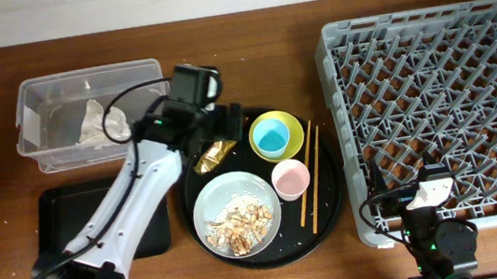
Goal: Sort waste into correct bins and load items into the dishwasher rack
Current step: 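Return the left gripper to the tray and grasp the gold Nescafe sachet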
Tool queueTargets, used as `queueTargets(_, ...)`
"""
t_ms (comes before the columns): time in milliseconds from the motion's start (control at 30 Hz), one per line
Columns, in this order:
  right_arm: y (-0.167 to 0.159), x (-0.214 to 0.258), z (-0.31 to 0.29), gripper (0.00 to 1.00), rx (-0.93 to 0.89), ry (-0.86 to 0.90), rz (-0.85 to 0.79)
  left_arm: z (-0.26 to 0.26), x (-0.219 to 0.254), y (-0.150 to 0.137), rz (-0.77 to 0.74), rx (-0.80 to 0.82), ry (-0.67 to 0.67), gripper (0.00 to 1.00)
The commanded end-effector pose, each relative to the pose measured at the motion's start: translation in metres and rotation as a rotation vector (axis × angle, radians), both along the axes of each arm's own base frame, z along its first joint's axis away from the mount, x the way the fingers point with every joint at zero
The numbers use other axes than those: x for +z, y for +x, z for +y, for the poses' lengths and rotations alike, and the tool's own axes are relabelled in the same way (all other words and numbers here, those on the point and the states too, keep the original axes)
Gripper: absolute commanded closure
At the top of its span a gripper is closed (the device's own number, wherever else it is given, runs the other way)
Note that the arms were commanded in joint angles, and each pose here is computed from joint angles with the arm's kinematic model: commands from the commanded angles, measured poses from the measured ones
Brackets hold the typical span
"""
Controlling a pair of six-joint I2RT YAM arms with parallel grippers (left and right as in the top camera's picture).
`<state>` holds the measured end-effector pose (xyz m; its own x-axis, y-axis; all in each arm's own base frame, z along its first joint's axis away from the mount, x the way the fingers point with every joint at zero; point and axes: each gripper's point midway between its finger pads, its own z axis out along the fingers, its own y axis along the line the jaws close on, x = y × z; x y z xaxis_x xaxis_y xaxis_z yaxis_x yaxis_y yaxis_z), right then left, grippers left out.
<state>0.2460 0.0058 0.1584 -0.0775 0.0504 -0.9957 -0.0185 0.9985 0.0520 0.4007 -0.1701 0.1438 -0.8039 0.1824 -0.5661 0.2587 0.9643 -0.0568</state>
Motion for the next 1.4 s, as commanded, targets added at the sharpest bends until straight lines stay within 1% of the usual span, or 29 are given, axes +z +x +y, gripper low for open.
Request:
queueTargets(0, 0.0, -0.004, 0.0, 0.02, -0.004, 0.003, 0.006, 0.005, -0.015, -0.001, 0.014, -0.059, 0.109, 0.01)
queueTargets(100, 0.0, -0.004, 0.0, 0.02, -0.003, 0.003, 0.006, 0.005, -0.038, -0.001, 0.06, -0.098, 0.153, 0.01)
queueTargets(200, 0.0, -0.004, 0.0, 0.02, -0.004, 0.003, 0.006, 0.005, -0.064, -0.002, 0.118, -0.107, 0.179, 0.04)
queueTargets(267, 0.0, -0.004, 0.0, 0.01, -0.003, 0.003, 0.006, 0.005, -0.078, -0.002, 0.143, -0.108, 0.189, 0.04)
queueTargets(333, 0.0, -0.004, 0.0, 0.02, -0.003, 0.003, 0.006, 0.004, -0.088, 0.001, 0.151, -0.109, 0.192, 0.04)
queueTargets(433, 0.0, -0.004, 0.0, 0.02, -0.004, 0.003, 0.006, 0.002, -0.097, 0.004, 0.153, -0.121, 0.198, 0.11)
queueTargets(700, 0.0, -0.004, 0.0, 0.02, -0.003, 0.003, 0.006, -0.004, -0.124, 0.003, 0.187, -0.159, 0.222, 0.11)
queueTargets(800, 0.0, -0.004, 0.0, 0.02, -0.003, 0.003, 0.006, -0.01, -0.124, 0.002, 0.191, -0.174, 0.194, 0.3)
queueTargets(867, 0.0, -0.004, 0.0, 0.01, -0.003, 0.003, 0.006, -0.012, -0.124, 0.001, 0.192, -0.179, 0.185, 0.33)
queueTargets(933, 0.0, -0.004, 0.0, 0.02, -0.003, 0.003, 0.006, -0.012, -0.124, 0.001, 0.192, -0.18, 0.185, 0.39)
queueTargets(1167, 0.0, -0.004, 0.0, 0.02, -0.004, 0.003, 0.006, -0.011, -0.129, -0.003, 0.2, -0.181, 0.188, 0.41)
queueTargets(1233, 0.0, -0.004, 0.0, 0.02, -0.003, 0.003, 0.006, -0.011, -0.129, -0.002, 0.197, -0.181, 0.187, 0.45)
queueTargets(1367, 0.0, -0.004, 0.0, 0.02, -0.003, 0.003, 0.006, -0.01, -0.145, -0.003, 0.225, -0.183, 0.198, 0.44)
